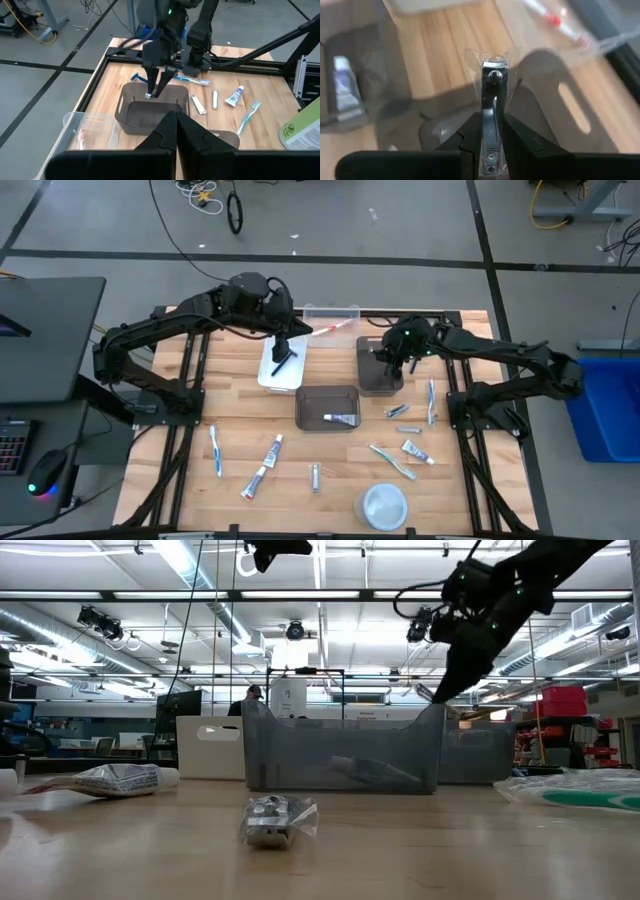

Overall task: Pick & Place Travel size toiletries
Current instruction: Put the silver nail cutter into the top black bin

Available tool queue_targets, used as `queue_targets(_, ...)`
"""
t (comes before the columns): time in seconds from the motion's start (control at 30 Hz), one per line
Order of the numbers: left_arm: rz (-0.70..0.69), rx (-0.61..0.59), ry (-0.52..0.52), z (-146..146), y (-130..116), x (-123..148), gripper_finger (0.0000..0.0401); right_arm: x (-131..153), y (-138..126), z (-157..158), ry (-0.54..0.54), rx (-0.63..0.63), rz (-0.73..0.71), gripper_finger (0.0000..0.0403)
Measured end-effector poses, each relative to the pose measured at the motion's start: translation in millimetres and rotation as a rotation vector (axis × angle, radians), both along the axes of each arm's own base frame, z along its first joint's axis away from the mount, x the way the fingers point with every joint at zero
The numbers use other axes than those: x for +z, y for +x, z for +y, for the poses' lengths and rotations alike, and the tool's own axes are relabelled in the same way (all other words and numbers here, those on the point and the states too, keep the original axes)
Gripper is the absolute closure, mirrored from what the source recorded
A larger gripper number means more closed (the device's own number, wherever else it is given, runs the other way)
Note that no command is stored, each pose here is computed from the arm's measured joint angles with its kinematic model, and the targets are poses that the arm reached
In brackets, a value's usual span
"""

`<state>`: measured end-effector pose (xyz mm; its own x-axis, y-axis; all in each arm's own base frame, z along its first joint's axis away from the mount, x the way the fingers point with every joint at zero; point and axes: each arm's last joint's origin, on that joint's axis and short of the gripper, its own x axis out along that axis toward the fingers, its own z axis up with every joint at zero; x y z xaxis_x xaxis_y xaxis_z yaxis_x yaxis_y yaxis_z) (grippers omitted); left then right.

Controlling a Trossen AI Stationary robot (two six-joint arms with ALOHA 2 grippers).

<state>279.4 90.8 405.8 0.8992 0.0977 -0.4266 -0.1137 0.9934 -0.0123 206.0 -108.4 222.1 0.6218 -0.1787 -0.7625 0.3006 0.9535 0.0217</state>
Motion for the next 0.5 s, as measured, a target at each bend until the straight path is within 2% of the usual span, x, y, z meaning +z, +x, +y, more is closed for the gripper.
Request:
queue_targets(0.3,-0.026,0.009,-0.01,0.3,1.0,2.2,0.0397,-22.6,7.1,-9.8,0.028,0.009,0.091,0.0339)
queue_targets(0.5,-0.024,0.011,-0.017,0.3,0.9,2.0,0.0397,-26.2,8.6,-10.0,0.048,0.019,0.099,0.0338)
